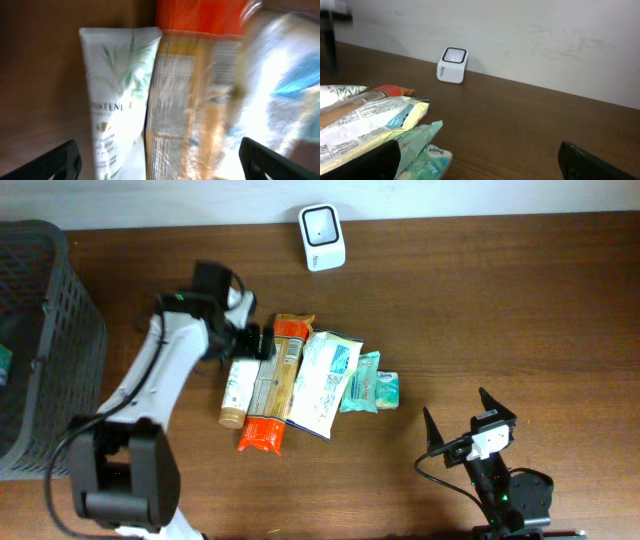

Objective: Scan the item barcode
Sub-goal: 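Pick the white Pantene tube from the basket with the left gripper, place on table, then pick another small green tissue pack with the left gripper, place right of items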

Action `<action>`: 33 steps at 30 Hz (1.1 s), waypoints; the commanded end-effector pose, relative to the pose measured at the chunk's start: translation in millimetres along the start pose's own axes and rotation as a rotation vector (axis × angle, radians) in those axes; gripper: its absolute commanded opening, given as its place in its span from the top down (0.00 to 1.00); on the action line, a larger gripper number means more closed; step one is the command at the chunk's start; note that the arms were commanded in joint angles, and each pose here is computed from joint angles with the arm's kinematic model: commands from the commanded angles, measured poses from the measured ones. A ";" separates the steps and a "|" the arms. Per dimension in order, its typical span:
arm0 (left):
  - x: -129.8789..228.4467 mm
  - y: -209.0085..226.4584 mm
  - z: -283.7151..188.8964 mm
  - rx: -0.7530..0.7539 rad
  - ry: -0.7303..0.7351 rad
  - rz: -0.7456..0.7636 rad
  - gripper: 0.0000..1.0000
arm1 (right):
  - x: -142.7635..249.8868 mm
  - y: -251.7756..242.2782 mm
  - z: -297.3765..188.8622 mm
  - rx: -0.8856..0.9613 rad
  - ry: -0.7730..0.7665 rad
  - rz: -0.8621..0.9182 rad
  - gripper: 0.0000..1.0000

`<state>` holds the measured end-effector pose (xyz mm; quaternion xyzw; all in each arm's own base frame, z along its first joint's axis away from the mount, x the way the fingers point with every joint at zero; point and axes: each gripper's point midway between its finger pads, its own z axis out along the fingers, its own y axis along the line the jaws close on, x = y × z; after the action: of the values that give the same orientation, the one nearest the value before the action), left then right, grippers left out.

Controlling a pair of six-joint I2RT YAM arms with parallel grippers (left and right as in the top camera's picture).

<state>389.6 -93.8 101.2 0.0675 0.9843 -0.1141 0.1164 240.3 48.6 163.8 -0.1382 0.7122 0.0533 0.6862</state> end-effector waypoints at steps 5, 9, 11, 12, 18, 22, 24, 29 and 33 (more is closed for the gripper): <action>-97.6 54.4 -268.6 -0.352 -0.643 0.033 0.01 | 2.9 -0.4 0.1 0.001 0.004 0.012 0.02; -66.5 167.7 -340.0 -0.725 -0.704 -0.234 0.01 | 2.9 -0.4 0.1 0.001 0.004 0.012 0.02; -45.1 221.9 -353.1 -0.795 -0.694 -0.351 0.01 | 2.9 -0.4 0.1 0.001 0.004 0.012 0.01; -37.8 242.6 -353.8 -0.816 -0.672 -0.359 0.01 | 2.9 -0.4 0.1 0.001 0.004 0.012 0.02; -4.2 328.6 -303.7 -0.781 -0.464 -0.371 0.01 | 2.9 -0.4 0.1 0.001 0.004 0.012 0.01; 7.1 360.0 -256.5 -0.675 -0.346 -0.288 0.04 | 2.9 -0.4 0.1 0.001 0.004 0.012 0.01; 12.4 373.6 -239.1 -0.660 -0.302 -0.276 0.04 | 2.9 -0.4 0.1 0.001 0.004 0.012 0.01; 20.7 397.2 -187.7 -0.609 -0.179 -0.211 0.07 | 2.9 -0.4 0.1 0.001 0.004 0.012 0.01; 23.1 414.5 -155.7 -0.598 -0.107 -0.123 0.12 | 2.9 -0.4 0.1 0.001 0.004 0.012 0.01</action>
<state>396.8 340.4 176.8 -0.0811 0.9627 0.1709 0.1935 240.3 48.6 163.9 -0.1383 0.7120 0.0535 0.6863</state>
